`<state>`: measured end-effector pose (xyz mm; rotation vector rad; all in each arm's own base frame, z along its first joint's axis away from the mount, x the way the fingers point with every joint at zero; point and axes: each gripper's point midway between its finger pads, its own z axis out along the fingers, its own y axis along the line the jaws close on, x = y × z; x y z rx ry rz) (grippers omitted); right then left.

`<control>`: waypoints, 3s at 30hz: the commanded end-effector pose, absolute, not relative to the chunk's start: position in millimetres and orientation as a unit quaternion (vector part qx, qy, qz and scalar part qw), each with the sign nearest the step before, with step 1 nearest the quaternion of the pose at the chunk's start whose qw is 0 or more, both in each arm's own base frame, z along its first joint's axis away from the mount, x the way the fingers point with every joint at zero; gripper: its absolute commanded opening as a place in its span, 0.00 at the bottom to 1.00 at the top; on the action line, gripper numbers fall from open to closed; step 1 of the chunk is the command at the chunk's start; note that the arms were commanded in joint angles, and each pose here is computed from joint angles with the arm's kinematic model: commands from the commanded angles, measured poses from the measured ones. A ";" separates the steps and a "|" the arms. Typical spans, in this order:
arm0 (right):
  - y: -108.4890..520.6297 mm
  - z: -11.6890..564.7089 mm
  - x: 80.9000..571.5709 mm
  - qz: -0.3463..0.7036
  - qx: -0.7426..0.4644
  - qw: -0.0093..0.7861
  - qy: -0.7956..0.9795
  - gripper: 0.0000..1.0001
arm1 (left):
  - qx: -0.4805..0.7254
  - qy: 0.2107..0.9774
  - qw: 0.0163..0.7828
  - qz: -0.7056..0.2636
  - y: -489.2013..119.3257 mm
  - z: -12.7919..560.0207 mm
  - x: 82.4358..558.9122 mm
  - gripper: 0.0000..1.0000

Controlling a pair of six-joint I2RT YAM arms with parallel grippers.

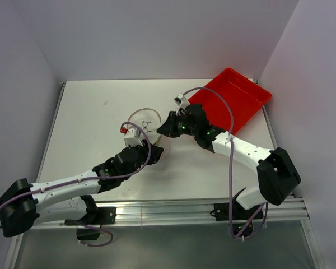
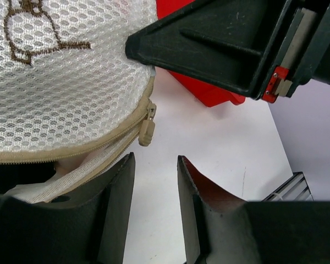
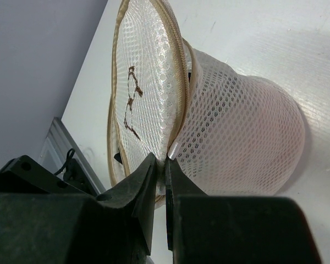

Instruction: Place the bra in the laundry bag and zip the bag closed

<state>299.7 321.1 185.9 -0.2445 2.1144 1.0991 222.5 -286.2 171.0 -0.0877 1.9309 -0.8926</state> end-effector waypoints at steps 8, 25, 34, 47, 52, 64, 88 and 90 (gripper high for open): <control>323.3 209.8 295.2 0.445 -0.105 0.396 0.796 0.00 | -0.070 0.750 0.513 -0.412 -294.3 214.1 235.8 0.39; 323.6 210.1 297.4 0.442 -0.103 0.399 0.797 0.00 | -0.077 0.754 0.504 -0.415 -290.1 210.9 242.9 0.02; 312.5 213.1 324.2 0.408 -0.095 0.419 0.806 0.00 | -0.070 0.775 0.504 -0.375 -271.2 188.7 237.6 0.00; 314.2 215.3 341.7 0.406 -0.102 0.392 0.819 0.18 | -0.072 0.776 0.522 -0.347 -244.1 180.5 232.7 0.00; 293.1 212.1 327.4 0.390 -0.055 0.407 0.824 0.79 | -0.063 0.762 0.522 -0.379 -266.3 200.3 239.0 0.00; 297.6 207.7 264.8 0.450 -0.020 0.396 0.800 0.75 | -0.048 0.750 0.507 -0.422 -293.4 207.7 236.7 0.00; 284.8 203.2 349.9 0.378 -0.011 0.432 0.819 0.00 | -0.067 0.785 0.528 -0.318 -230.6 168.3 223.8 0.00; 290.0 201.6 361.7 0.375 -0.018 0.427 0.823 0.00 | -0.071 0.790 0.531 -0.299 -218.7 163.6 221.9 0.00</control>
